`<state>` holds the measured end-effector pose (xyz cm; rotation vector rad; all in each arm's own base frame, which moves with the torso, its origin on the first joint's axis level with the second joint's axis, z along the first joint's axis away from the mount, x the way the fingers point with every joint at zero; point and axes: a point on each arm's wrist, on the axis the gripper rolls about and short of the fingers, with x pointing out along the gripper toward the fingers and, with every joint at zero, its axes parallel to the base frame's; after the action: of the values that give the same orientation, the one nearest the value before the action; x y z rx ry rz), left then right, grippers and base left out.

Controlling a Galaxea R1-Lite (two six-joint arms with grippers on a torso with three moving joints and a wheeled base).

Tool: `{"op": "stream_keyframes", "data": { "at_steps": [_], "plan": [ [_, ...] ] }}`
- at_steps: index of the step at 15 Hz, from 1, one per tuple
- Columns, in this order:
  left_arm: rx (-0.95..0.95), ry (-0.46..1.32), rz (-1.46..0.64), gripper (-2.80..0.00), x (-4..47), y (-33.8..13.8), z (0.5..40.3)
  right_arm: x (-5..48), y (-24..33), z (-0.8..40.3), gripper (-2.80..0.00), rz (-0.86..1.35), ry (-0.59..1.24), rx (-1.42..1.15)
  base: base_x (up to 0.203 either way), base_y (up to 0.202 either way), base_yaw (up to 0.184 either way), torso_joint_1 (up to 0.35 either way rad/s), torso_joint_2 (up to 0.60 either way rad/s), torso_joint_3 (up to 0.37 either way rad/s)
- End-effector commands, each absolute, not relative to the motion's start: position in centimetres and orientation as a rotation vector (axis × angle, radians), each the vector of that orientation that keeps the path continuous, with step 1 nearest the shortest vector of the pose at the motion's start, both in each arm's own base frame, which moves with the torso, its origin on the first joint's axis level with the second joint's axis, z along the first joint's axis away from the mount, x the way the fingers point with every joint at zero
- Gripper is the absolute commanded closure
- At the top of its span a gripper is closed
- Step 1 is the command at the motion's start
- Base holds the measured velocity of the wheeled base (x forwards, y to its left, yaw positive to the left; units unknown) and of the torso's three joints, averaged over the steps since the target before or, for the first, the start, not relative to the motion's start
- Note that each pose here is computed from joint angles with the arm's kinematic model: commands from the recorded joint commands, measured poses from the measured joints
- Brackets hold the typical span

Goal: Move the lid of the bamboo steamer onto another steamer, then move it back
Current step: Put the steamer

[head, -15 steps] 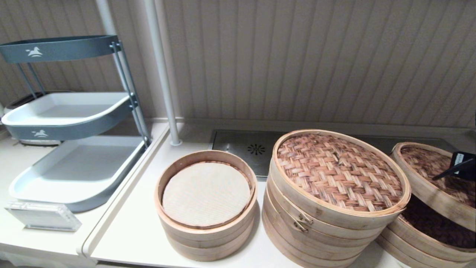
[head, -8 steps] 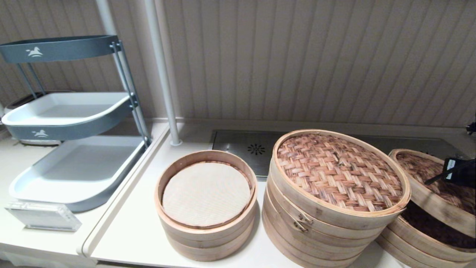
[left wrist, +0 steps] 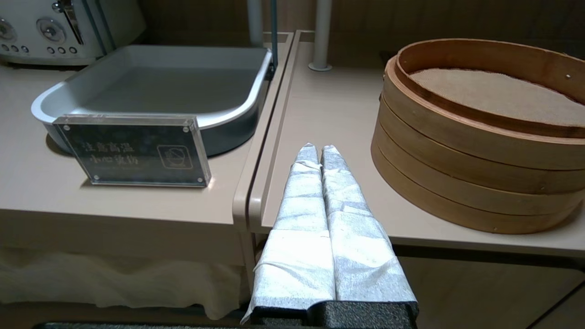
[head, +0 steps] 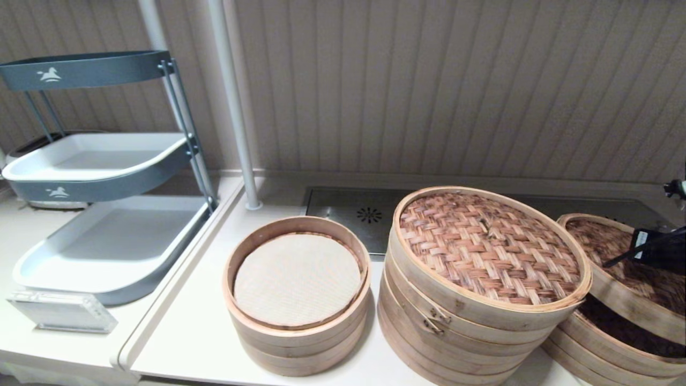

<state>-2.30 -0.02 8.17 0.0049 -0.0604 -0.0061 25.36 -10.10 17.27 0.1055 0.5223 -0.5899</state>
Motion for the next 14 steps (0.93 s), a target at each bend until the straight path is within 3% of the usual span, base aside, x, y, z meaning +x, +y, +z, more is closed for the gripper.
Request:
{"op": "stream_keyframes", "data": {
  "at_steps": [1, 14],
  "plan": [
    [0.005, -0.039, -0.006, 0.0, -2.1, 0.0, 7.5, 25.5, -10.1, 16.7, 0.0, -0.59, 0.539, 0.106, 0.0, 0.0, 0.0, 0.0, 0.0, 0.0],
    [0.005, -0.038, -0.005, 0.0, -2.1, 0.0, 7.5, 25.5, -9.6, 15.2, 0.0, -0.575, 0.596, 0.108, 0.0, 0.0, 0.0, 0.0, 0.0, 0.0]
  ]
}}
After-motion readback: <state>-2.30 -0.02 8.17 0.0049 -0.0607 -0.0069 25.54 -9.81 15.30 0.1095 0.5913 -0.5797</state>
